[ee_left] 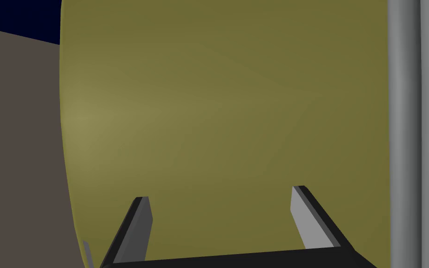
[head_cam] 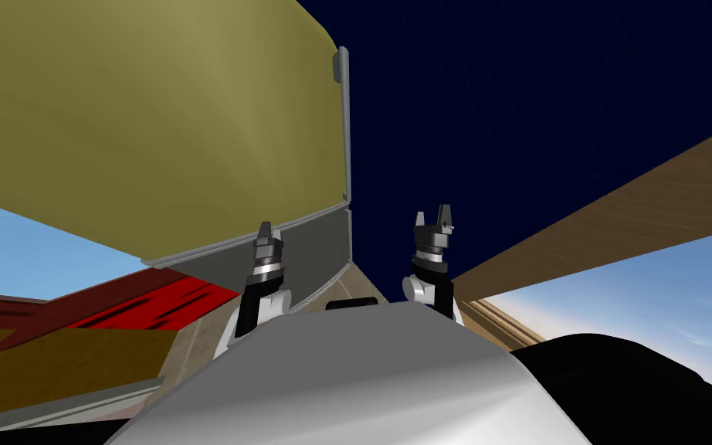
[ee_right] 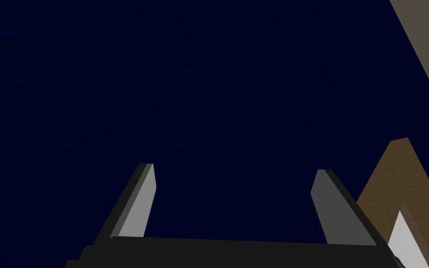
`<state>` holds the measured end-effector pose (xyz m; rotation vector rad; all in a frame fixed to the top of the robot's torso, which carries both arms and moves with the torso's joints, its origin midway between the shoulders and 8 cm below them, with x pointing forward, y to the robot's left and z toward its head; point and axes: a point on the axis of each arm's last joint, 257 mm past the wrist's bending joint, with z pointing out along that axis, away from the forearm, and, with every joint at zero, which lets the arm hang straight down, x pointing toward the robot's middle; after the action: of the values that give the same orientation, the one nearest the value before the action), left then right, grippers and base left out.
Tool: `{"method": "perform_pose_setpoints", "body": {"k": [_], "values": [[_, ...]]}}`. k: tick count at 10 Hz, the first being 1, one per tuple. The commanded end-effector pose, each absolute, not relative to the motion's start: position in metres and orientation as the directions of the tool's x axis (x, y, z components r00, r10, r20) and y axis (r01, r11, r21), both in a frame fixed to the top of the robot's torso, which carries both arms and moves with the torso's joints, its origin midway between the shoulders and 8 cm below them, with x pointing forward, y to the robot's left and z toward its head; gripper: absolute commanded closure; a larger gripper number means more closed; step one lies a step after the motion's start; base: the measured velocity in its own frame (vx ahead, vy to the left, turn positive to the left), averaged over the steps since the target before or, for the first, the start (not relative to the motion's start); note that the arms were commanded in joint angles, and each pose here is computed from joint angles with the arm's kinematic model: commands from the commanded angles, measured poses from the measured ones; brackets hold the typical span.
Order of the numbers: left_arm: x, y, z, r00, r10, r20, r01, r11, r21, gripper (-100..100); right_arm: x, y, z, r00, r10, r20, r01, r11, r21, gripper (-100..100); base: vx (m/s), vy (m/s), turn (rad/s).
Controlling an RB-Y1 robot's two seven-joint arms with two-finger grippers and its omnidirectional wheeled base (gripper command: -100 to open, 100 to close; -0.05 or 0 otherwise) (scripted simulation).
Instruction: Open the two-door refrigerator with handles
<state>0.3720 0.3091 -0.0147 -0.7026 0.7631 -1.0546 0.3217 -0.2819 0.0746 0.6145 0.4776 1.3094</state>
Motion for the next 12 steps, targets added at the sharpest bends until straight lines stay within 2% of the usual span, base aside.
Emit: {"method": "perform_pose_setpoints", "body": {"k": [1, 9, 10, 12], "values": [[0.372, 0.309, -0.015, 0.296, -0.933, -0.206, 0.487, 0.333, -0.807, 0, 0.322, -0.282, 0.075, 0.203, 0.979, 0.017, -0.738, 0.141, 0.66, 0, 0.0, 0.0, 0.0], [0.372, 0.309, -0.014, 0.296, -0.933, -0.206, 0.488, 0.333, -0.807, 0, 0.322, -0.282, 0.075, 0.203, 0.979, 0.017, -0.738, 0.141, 0.659, 0, 0.0, 0.0, 0.0], [0.378, 0.307, -0.016, 0.282, -0.929, -0.241, 0.482, 0.354, -0.801, -100, 0.322, -0.282, 0.075, 0.203, 0.979, 0.017, -0.738, 0.141, 0.659, 0, 0.002, 0.005, -0.071], [0.39, 0.305, -0.018, 0.267, -0.919, -0.29, 0.469, 0.387, -0.794, -100, 0.322, -0.282, 0.074, 0.203, 0.979, 0.017, -0.738, 0.141, 0.66, 0, -0.011, 0.019, -0.114]]}}
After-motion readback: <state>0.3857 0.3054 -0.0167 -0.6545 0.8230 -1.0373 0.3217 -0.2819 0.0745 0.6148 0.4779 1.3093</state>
